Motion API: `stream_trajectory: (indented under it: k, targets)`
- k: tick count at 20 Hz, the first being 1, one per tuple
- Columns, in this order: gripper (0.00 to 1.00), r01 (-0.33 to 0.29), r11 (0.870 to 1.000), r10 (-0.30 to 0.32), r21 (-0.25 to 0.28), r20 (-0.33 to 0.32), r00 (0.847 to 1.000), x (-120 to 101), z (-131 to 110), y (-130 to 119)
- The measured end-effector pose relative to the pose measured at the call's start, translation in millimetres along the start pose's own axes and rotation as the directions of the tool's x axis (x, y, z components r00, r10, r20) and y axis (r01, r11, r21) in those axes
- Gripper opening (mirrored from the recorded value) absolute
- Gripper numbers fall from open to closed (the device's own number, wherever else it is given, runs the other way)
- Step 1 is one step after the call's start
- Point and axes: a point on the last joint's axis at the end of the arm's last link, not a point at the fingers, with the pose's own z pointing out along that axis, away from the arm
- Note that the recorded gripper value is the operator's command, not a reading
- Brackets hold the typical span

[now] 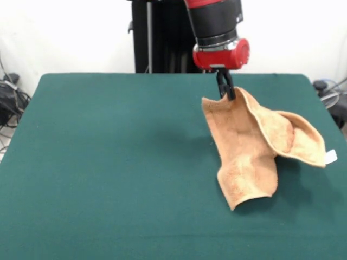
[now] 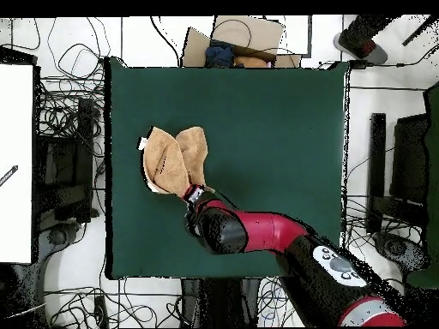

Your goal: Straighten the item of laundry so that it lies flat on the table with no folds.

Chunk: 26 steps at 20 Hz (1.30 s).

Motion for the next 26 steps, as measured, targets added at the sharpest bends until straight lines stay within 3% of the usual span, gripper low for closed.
stream_trajectory:
  k: [5,17,26]
  targets:
    - [0.0,0.051,0.999,-0.051,-0.011,-0.009,0.999,20,6,-5]
    - [0.0,0.171,0.979,-0.165,-0.109,0.064,0.984,66,31,-23]
    - [0.0,0.2,0.963,-0.187,-0.181,0.089,0.978,122,57,-75]
